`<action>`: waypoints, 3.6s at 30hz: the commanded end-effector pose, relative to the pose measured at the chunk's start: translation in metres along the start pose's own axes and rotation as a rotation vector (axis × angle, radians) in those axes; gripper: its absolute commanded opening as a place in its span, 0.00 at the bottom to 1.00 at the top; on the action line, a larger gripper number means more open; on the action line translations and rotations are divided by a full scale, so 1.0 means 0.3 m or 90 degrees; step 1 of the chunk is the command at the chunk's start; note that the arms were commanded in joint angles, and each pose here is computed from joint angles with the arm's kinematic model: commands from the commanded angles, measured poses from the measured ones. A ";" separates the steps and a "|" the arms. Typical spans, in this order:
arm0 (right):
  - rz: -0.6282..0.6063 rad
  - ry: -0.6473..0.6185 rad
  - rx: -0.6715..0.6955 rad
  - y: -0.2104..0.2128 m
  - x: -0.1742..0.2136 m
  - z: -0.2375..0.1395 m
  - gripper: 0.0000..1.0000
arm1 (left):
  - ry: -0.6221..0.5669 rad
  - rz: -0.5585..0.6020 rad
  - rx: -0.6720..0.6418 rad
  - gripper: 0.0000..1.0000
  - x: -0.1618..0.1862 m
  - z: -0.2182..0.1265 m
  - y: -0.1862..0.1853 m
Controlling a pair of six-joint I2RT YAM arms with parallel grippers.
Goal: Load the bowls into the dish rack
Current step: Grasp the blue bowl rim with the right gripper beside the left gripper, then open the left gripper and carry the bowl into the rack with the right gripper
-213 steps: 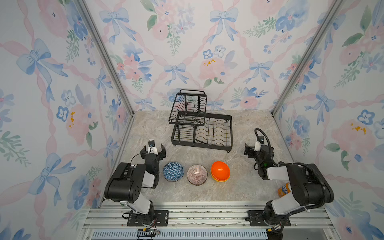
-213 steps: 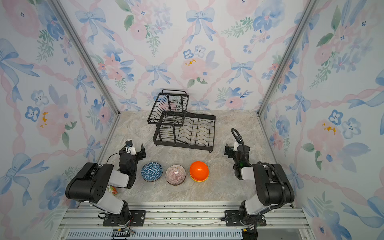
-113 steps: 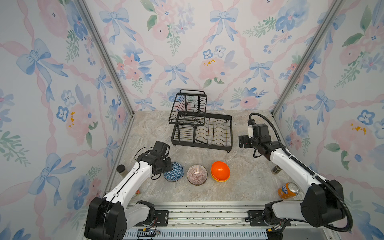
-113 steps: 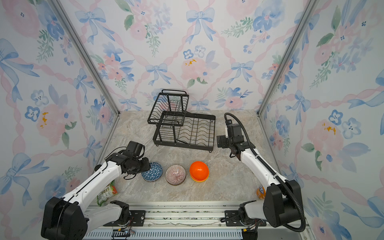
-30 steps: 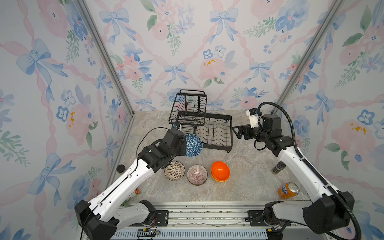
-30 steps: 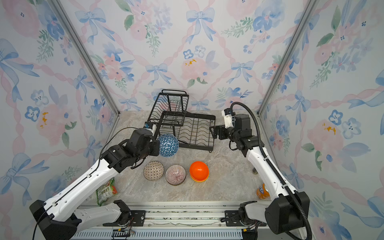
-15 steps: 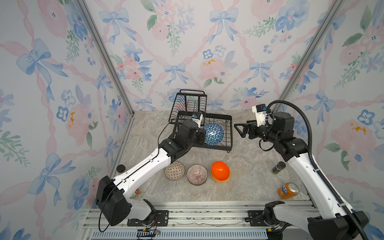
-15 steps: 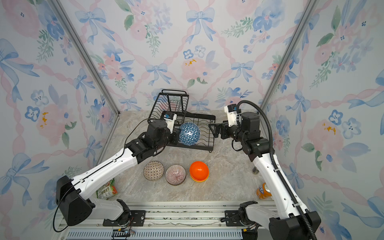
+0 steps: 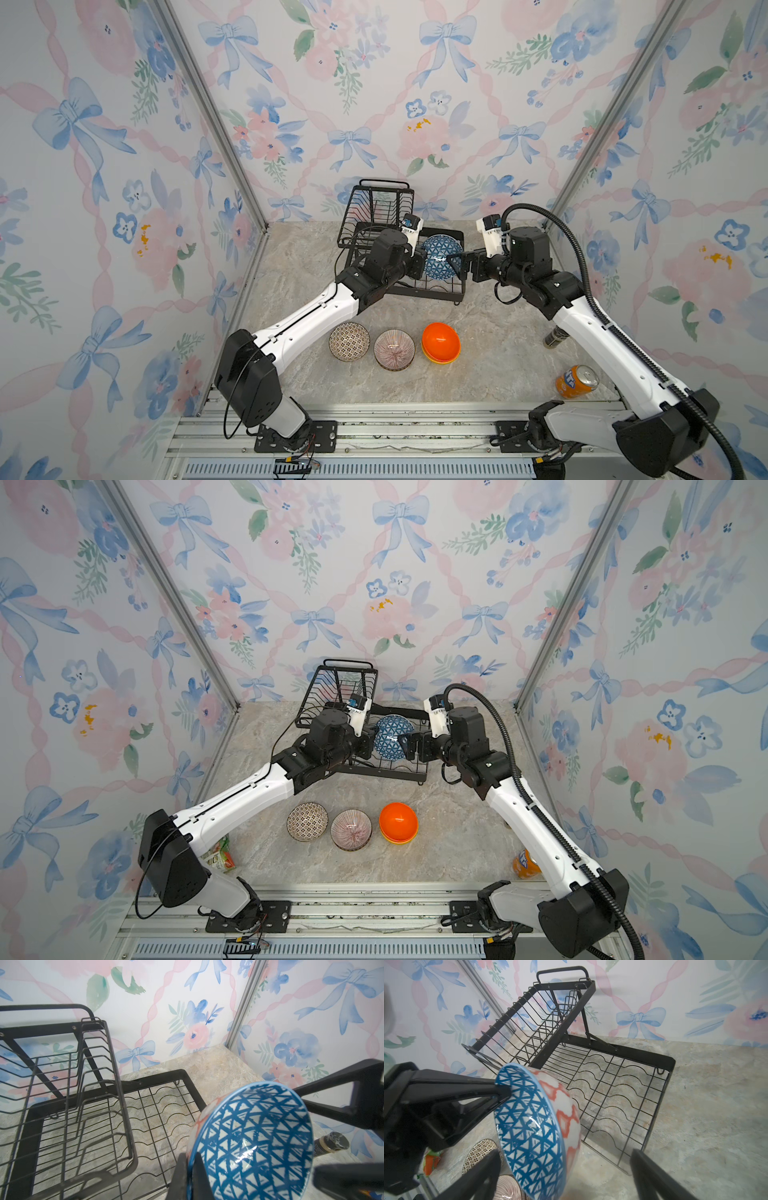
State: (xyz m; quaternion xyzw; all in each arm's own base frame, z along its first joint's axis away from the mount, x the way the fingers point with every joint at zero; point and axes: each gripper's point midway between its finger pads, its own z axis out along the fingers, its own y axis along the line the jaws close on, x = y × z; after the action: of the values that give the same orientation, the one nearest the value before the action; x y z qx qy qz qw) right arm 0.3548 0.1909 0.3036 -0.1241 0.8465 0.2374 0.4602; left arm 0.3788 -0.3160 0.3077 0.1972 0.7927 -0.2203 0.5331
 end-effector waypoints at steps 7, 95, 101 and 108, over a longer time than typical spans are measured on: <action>0.017 -0.021 0.047 -0.036 -0.045 0.036 0.88 | -0.068 0.004 0.027 0.00 -0.106 0.009 -0.027; -0.817 -0.176 0.368 -0.099 -0.071 0.461 0.00 | 0.069 -0.023 -0.111 0.98 0.176 -0.277 0.344; -0.869 -0.194 0.360 -0.082 -0.044 0.484 0.00 | 0.077 -0.024 -0.105 0.98 0.184 -0.259 0.350; -0.922 -0.183 0.374 -0.076 -0.033 0.532 0.00 | 0.080 -0.022 -0.104 0.98 0.185 -0.254 0.357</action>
State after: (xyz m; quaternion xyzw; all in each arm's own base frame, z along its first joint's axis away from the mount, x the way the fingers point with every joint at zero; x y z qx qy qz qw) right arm 0.4818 0.2421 0.2061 -0.5002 0.5494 -0.3230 0.5862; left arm 0.3595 -0.1809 0.2731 0.1440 0.8395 -0.1527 0.5012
